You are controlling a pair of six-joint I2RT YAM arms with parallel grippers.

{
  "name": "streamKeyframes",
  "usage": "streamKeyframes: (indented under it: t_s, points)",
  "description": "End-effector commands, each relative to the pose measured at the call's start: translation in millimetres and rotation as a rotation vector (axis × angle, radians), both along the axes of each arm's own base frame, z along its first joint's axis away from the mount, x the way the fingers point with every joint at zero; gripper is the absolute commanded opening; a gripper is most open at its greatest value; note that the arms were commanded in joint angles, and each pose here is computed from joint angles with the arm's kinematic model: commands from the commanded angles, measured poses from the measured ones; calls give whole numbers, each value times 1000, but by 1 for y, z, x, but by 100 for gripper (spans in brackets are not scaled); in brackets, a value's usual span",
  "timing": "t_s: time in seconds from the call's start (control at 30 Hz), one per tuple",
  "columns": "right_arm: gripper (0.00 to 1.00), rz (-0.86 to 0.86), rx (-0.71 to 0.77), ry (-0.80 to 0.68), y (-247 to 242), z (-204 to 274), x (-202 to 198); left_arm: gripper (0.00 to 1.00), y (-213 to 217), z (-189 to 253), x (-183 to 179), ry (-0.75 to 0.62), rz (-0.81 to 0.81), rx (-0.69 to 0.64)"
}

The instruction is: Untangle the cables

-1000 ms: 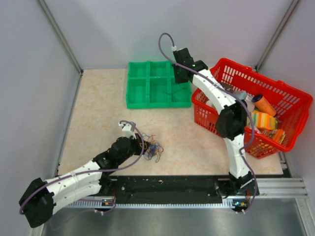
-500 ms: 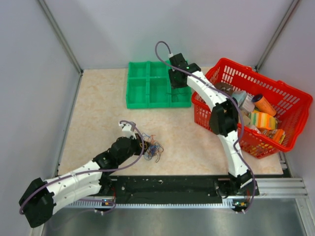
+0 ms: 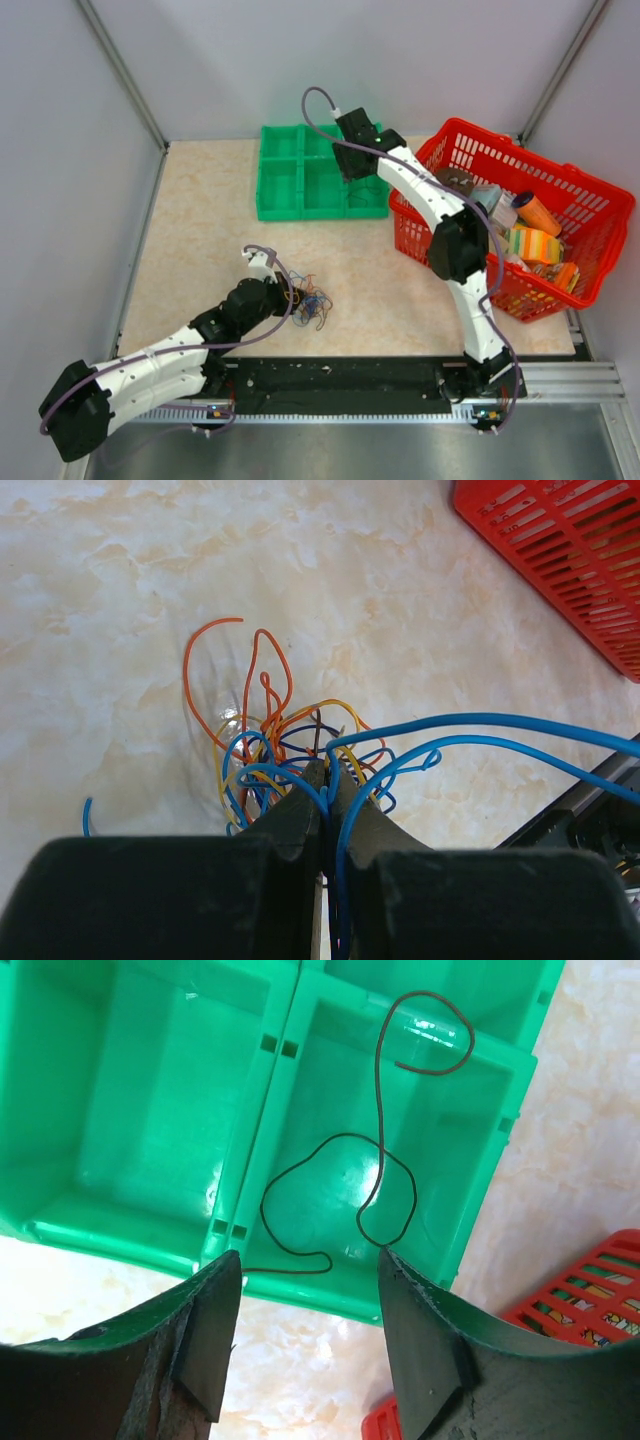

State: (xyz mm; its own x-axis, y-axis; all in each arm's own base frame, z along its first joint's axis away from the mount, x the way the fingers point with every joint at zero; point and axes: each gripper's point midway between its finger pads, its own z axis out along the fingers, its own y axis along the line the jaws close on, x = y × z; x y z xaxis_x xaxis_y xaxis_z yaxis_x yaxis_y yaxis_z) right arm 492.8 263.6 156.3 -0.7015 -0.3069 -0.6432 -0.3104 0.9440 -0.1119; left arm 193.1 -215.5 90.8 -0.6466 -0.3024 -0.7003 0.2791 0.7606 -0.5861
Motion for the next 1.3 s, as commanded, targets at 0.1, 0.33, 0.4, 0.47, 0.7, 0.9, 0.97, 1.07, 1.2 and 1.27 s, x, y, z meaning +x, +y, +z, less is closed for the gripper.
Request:
streamKeyframes:
  t_s: [0.1, 0.33, 0.4, 0.47, 0.7, 0.9, 0.97, 1.07, 1.2, 1.27]
  points:
    - [53, -89, 41, -189, -3, 38, 38, 0, -6, 22, 6, -48, -2, -56]
    - [49, -78, -66, -225, -9, 19, 61, 0, 1, 20, 6, -61, 20, -42]
    - [49, -49, -83, -216, -8, 12, 62, 0, 2, 21, 7, -69, 24, -40]
    - [49, 10, -153, -220, -12, 8, 63, 0, 2, 21, 8, -71, 27, -40]
    - [35, 90, -321, -234, -16, 0, 65, 0, -3, 19, 8, -59, 11, -43]
    - [35, 144, -396, -211, -8, -19, 59, 0, -5, 20, 8, -52, 5, -51]
    - [37, 134, -388, -211, -7, -19, 59, 0, -5, 20, 8, -53, 7, -51]
    - [42, 126, -351, -214, -3, -16, 58, 0, -3, 19, 8, -51, 12, -44]
    - [35, 138, -328, -207, 2, -18, 57, 0, -2, 21, 8, -55, 16, -46]
    - [32, 140, -341, -200, 0, -23, 57, 0, -2, 22, 9, -57, 17, -51]
